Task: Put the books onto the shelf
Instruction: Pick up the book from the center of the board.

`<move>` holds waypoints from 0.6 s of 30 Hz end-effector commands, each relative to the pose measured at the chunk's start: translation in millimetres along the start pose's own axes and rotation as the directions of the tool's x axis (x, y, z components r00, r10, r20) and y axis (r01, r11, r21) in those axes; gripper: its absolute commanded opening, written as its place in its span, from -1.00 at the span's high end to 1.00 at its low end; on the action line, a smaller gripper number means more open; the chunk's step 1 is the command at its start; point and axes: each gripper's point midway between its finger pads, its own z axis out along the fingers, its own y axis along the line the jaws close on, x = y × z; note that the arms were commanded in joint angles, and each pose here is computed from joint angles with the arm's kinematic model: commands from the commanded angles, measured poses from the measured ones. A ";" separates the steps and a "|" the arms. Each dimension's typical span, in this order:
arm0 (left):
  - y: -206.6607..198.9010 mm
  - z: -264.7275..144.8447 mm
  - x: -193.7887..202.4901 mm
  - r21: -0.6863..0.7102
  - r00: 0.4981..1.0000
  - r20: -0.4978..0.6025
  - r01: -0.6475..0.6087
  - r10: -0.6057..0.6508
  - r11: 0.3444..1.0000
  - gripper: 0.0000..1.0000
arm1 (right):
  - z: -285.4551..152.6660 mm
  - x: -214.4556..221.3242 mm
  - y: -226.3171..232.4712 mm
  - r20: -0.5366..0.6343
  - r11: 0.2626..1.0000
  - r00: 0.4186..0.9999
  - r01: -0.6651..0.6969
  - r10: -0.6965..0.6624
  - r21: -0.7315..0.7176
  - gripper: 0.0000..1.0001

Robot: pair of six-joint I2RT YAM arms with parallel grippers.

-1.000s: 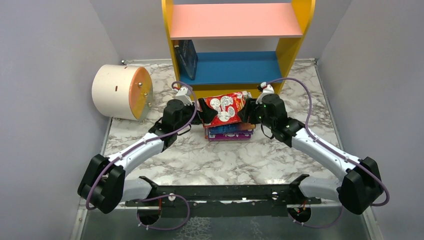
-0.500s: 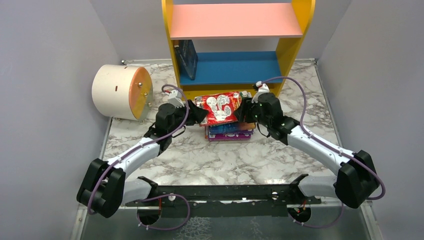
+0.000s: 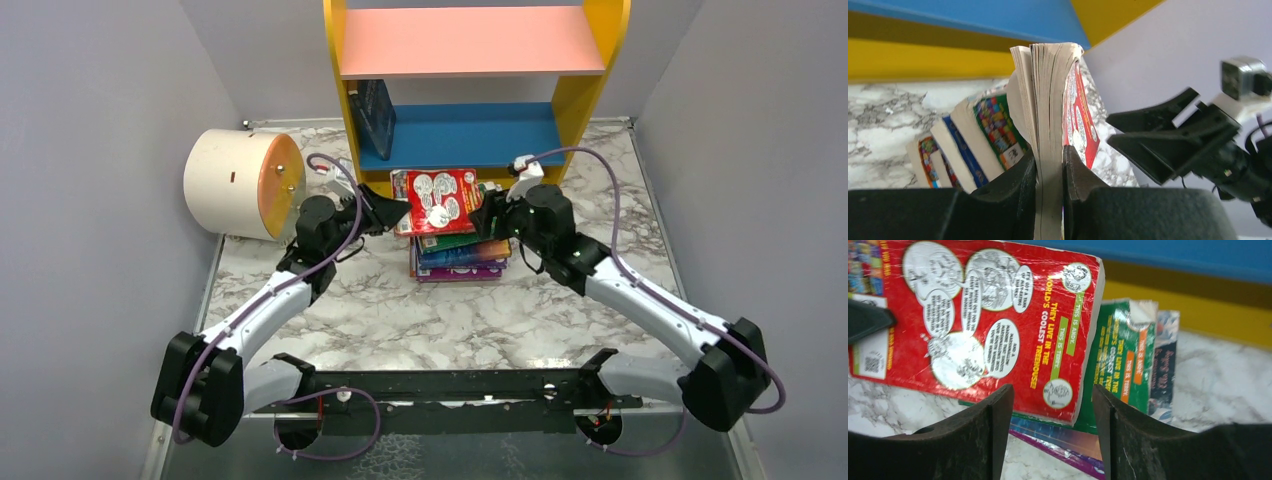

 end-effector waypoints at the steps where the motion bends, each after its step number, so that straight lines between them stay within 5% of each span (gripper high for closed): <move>1: -45.0 4.3 -40.0 0.090 0.999 0.041 0.001 -0.004 0.996 1.00 | -34.6 -52.0 -2.3 0.198 0.986 0.966 0.163 -0.165 0.026 -0.18; 8: -45.0 14.8 -53.5 0.002 1.000 0.008 0.018 -0.018 1.000 1.00 | -58.7 -62.8 33.2 0.317 0.929 0.903 0.346 -0.291 -0.132 -0.21; 18: -42.2 24.8 -63.5 -0.099 0.999 -0.048 0.009 -0.014 0.995 1.00 | -46.8 -60.5 75.0 0.357 0.827 0.783 0.560 -0.509 -0.050 -0.20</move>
